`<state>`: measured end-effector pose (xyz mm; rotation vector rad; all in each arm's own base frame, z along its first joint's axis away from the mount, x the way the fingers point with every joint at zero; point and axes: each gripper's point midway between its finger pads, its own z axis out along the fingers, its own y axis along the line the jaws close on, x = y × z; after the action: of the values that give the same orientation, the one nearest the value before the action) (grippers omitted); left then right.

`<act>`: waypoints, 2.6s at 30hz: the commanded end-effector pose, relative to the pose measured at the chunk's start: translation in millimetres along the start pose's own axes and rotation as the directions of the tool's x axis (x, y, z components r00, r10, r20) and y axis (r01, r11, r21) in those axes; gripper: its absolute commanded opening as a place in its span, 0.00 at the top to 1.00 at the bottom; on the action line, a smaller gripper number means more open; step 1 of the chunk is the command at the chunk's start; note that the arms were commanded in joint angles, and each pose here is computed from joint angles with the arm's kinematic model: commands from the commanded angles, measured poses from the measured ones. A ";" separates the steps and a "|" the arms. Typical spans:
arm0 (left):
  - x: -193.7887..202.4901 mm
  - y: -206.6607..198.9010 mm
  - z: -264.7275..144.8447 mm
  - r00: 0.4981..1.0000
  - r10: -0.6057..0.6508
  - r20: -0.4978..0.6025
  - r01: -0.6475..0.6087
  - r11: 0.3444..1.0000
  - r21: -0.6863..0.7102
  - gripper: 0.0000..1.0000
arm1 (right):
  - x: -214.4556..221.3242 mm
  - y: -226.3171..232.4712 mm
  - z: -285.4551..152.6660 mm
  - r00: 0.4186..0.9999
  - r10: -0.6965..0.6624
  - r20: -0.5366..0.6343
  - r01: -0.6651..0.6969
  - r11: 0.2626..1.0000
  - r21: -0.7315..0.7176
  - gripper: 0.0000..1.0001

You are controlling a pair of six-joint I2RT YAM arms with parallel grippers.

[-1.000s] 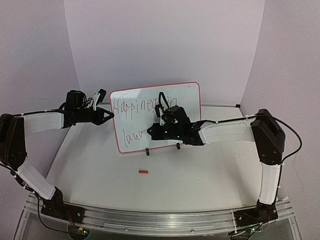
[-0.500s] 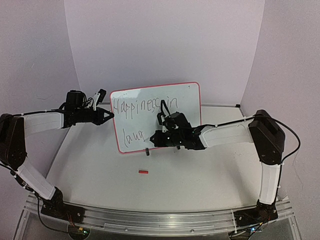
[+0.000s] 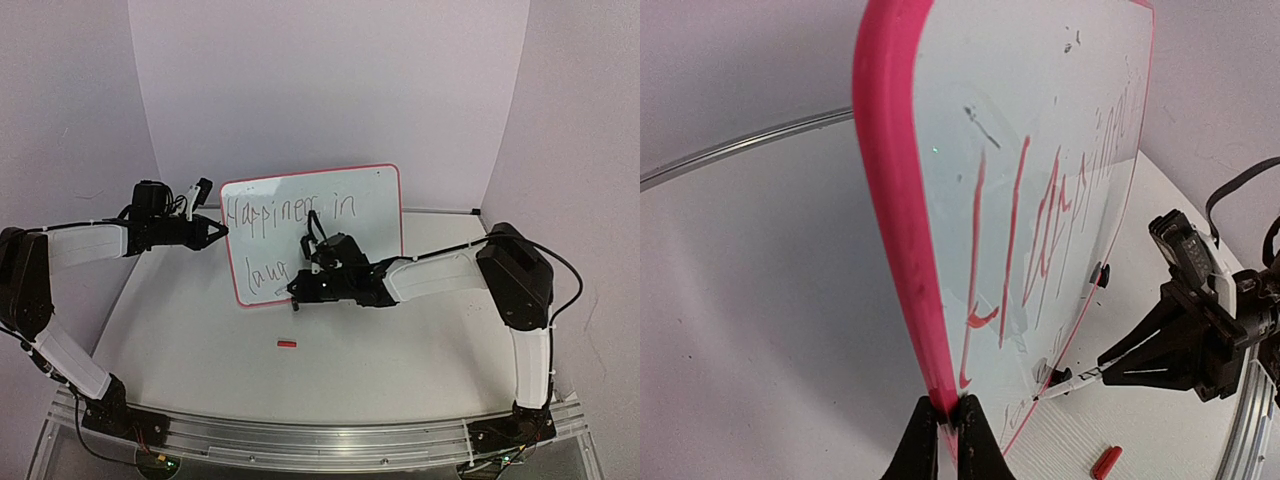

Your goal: Write a sentence on the whiteboard

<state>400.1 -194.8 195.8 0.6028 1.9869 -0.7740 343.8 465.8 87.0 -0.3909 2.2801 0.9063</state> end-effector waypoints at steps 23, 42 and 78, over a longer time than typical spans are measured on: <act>-13.5 1.5 -4.5 0.998 0.064 0.025 -0.063 0.998 -0.029 1.00 | -66.2 27.9 -89.2 0.974 0.000 0.228 0.016 0.997 -0.070 1.00; -12.3 3.1 -3.9 0.998 0.063 0.020 -0.062 0.997 -0.035 1.00 | -82.1 11.3 -66.5 0.967 -0.042 0.250 0.046 0.999 -0.011 1.00; -11.7 4.7 -1.6 0.998 0.065 0.016 -0.064 0.997 -0.035 1.00 | -38.9 -23.8 -35.0 0.992 0.059 0.115 -0.060 0.998 0.002 1.00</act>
<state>400.2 -194.7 195.9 0.6024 1.9867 -0.7727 367.7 424.3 127.7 -0.2804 2.1923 0.9177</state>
